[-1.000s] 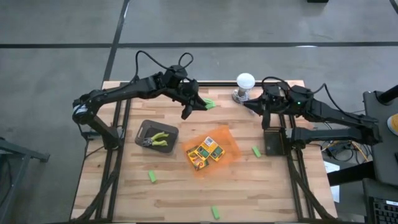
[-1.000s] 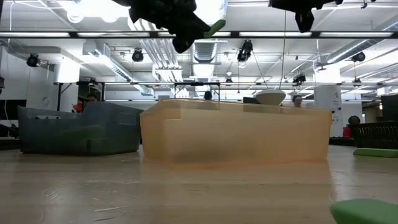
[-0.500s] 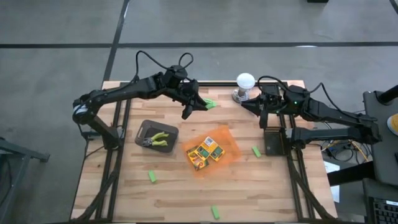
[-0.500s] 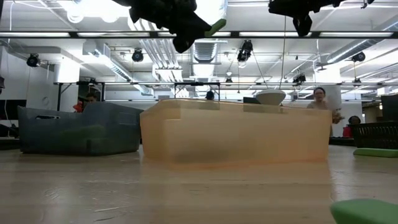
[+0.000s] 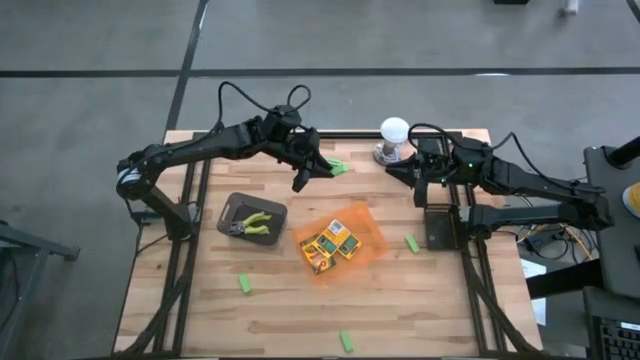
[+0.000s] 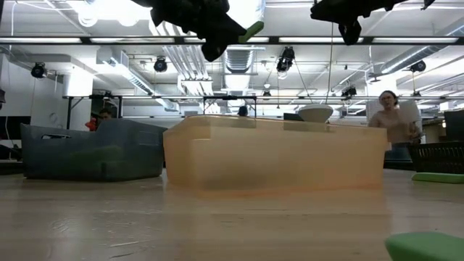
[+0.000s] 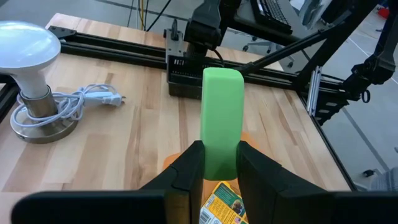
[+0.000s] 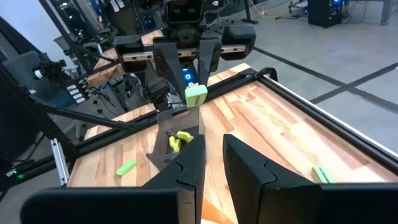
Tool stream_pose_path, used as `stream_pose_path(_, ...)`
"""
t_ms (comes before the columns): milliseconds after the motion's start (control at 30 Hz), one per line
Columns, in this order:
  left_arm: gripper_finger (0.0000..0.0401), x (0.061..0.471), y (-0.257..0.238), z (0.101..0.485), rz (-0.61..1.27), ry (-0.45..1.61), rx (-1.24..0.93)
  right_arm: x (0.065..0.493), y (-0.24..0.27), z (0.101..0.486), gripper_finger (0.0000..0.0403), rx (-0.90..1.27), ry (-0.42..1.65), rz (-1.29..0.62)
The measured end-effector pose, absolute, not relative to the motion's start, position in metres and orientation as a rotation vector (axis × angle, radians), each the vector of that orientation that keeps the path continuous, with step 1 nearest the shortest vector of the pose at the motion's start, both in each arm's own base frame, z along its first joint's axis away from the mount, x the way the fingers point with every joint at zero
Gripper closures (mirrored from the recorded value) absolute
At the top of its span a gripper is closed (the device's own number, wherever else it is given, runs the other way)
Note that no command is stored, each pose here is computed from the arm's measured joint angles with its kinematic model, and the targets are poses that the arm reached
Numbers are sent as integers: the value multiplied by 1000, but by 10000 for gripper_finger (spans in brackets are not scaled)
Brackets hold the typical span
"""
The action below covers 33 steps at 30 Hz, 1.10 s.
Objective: Pick & Place School Supplies
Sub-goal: Put the green eraser into the black basket
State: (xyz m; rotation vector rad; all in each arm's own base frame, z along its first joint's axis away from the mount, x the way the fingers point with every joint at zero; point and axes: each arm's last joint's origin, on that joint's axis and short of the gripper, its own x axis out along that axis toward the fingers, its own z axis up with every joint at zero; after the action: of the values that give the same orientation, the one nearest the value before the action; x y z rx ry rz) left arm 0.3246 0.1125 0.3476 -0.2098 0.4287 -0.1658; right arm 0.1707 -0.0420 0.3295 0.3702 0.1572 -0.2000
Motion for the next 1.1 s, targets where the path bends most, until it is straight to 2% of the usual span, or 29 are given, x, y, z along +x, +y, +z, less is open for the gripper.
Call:
stream_pose_path(233, 316, 325, 112, 348, -166, 429, -213, 171, -42, 329, 334, 360, 158, -205)
stream_pose_path(467, 316, 325, 112, 348, -166, 429, -213, 171, -39, 329, 304, 377, 173, -94)
stream_pose_path(1100, 316, 325, 112, 348, -166, 429, -213, 171, -38, 330, 184, 327, 174, -38)
